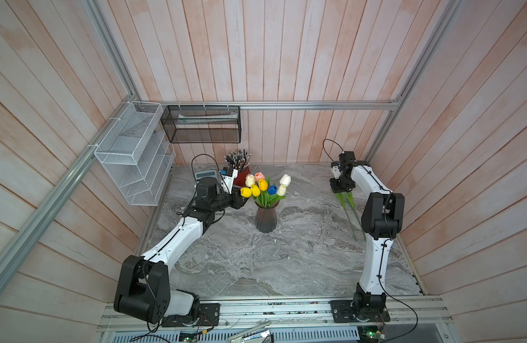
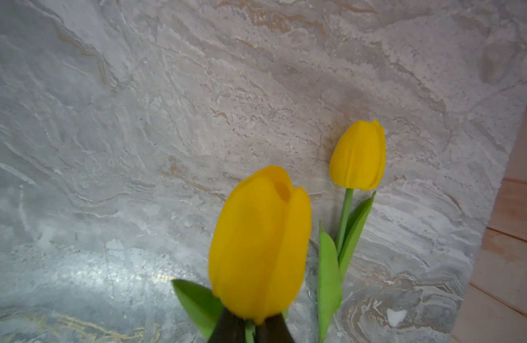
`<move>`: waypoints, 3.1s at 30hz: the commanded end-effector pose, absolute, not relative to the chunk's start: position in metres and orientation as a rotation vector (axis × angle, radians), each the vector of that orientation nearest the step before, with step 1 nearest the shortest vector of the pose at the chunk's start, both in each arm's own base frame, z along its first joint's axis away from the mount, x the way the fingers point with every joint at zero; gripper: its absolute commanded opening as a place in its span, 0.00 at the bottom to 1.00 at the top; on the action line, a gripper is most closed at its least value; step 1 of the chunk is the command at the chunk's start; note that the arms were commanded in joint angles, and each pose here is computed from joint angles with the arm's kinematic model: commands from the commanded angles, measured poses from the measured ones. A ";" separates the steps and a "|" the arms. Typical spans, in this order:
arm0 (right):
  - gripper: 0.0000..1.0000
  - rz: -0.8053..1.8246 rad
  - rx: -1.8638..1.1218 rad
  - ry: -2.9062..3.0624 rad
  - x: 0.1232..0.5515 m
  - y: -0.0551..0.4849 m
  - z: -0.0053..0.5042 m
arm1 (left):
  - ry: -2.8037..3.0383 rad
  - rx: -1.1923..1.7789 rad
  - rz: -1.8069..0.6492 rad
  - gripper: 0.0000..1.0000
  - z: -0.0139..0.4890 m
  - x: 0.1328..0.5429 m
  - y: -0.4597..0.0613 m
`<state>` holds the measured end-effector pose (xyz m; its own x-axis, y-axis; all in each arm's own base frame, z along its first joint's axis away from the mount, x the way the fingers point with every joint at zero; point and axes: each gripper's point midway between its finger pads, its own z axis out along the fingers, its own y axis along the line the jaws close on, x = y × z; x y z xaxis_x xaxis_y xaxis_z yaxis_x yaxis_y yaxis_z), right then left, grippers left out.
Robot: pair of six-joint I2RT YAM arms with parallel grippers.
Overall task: Pick out yellow flowers from the vase
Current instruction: Place the flower at the center of the board, then pick up the flower from the vase.
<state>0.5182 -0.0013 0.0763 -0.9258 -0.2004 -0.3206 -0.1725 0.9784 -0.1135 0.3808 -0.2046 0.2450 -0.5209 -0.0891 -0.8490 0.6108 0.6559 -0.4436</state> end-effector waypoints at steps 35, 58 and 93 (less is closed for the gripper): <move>0.46 0.559 -0.313 2.008 0.435 0.082 0.249 | 1.933 0.400 -0.978 0.44 0.244 0.378 -0.199; 0.39 1.030 -0.814 1.478 0.239 0.245 0.341 | 1.977 0.399 -1.025 0.44 0.232 0.384 -0.204; 0.27 0.799 -0.743 1.496 0.318 0.350 0.303 | 1.994 0.418 -1.065 0.44 0.225 0.384 -0.208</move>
